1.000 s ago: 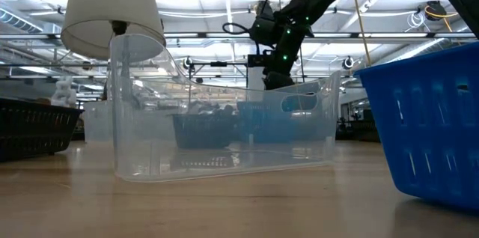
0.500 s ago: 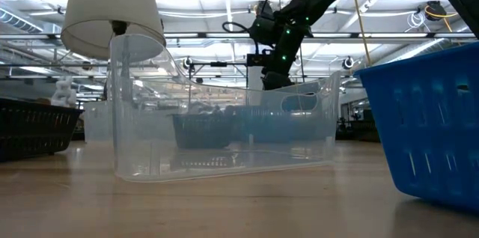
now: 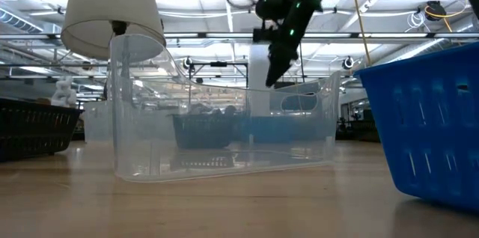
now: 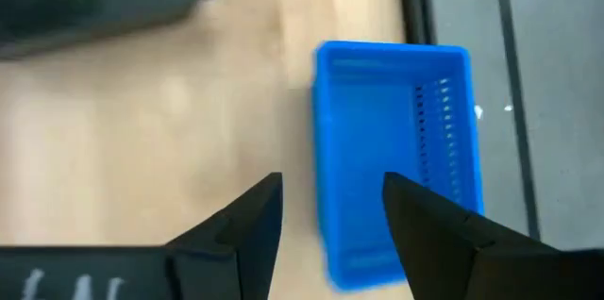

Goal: Stack baskets by color
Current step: Adjust the top black bin

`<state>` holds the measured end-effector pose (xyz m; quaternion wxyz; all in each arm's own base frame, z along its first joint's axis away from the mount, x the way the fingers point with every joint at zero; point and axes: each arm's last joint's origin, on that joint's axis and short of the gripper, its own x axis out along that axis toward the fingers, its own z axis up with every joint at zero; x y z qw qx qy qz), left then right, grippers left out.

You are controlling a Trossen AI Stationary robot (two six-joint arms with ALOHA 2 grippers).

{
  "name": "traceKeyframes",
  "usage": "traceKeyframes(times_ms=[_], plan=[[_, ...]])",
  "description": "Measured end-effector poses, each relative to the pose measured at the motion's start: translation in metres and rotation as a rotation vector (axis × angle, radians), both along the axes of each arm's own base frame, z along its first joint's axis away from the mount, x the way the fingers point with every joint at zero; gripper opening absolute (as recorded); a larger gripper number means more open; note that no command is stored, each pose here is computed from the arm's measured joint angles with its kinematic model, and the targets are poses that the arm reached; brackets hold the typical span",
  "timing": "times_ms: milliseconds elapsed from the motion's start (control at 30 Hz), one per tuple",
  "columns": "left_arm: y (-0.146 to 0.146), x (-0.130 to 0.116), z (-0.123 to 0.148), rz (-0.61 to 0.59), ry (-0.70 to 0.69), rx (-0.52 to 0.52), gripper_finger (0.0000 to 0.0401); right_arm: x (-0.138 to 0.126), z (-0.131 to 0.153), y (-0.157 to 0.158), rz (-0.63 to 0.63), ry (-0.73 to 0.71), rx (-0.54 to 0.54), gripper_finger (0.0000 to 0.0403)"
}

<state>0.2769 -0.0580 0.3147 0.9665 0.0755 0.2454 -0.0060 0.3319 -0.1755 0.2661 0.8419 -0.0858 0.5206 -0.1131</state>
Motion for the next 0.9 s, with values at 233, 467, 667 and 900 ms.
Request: traceKeyframes(times_ms=[233,467,667,900], plan=[[0.0,0.0,-0.001,0.003,0.009,0.0,0.0017,-0.03,0.045,0.065,0.002,-0.099,0.08,0.018],[0.002,0.006,-0.013,0.045,0.07,0.076,0.0017,-0.081,0.05,0.137,0.09,-0.271,0.129,0.018],[0.014,0.024,-0.042,0.062,0.201,0.156,0.0023,-0.125,0.035,0.175,0.117,-0.391,0.186,0.018],[0.039,0.036,-0.079,0.177,0.395,0.128,0.0112,-0.152,-0.005,0.199,0.21,-0.47,0.224,0.018]])
